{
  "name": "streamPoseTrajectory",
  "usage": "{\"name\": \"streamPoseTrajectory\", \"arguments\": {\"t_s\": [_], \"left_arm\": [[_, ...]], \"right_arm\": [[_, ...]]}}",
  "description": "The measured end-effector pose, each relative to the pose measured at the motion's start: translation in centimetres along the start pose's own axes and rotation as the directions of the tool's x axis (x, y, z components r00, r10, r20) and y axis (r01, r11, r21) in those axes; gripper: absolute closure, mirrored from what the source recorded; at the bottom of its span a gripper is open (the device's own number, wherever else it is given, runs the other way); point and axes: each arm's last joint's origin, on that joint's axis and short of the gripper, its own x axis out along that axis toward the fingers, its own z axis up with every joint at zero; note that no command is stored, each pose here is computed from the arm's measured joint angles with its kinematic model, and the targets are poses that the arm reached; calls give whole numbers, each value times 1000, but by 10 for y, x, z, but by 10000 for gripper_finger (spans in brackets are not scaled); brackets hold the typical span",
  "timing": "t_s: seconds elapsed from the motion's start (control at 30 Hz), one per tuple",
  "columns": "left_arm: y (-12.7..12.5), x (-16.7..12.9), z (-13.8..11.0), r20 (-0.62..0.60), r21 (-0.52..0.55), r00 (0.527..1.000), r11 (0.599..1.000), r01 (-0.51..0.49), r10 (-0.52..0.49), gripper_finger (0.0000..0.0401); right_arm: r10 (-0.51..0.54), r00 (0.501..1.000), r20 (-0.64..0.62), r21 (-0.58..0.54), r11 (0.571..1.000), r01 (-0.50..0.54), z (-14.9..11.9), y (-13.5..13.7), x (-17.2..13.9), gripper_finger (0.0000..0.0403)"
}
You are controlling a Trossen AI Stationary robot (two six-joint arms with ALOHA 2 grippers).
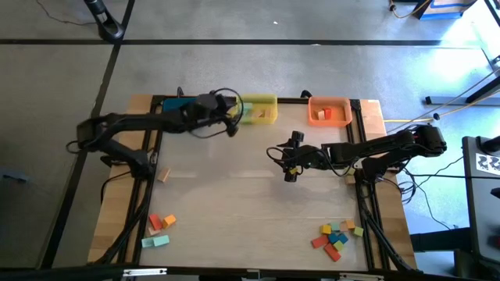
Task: Sort blocks by size
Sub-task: Put the brown rectangle block into the yellow bin
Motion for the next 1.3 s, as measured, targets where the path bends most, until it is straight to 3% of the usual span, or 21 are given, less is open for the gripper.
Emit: {"name": "streamPoseTrajectory", "arguments": {"t_s": [0.13, 0.27, 0.43, 0.6, 0.77, 0.83, 0.93, 1.1, 1.3], "left_arm": [[-25, -32, 0, -65, 52, 993, 993, 105, -102, 178], [-48, -54, -13, -209, 59, 961, 979, 196, -180, 178], [-65, -69, -38, -433, -28, 884, 983, 184, -178, 178], [-66, -82, -63, -654, -107, 751, 994, 29, -92, 178], [-64, -95, -85, -853, -108, 521, 988, -112, -34, 178], [-62, -98, -91, -892, -82, 452, 984, -160, -1, 178], [-61, -99, -99, -921, -29, 387, 986, -167, 38, 178], [-61, -95, -113, -946, 36, 317, 993, -111, 70, 178], [-60, -98, -122, -980, 97, 163, 992, -84, 109, 205]], "right_arm": [[0, 1000, 1, 12, 1000, 0, 0, 0, 0, 127], [18, 1000, 1, 27, 999, -18, 0, 0, 0, 127], [34, 999, 6, 27, 999, -34, 0, 1, 0, 127], [33, 999, 7, 28, 999, -34, 0, 1, 0, 127], [33, 999, 7, 28, 999, -34, 0, 1, 0, 127], [33, 999, 8, 28, 999, -33, 0, 1, 0, 127], [33, 999, 12, 30, 999, -33, 1, 1, 0, 127], [33, 999, 12, 30, 999, -33, 1, 1, 0, 127], [35, 999, 14, 30, 999, -35, 1, 1, 0, 127]]}}
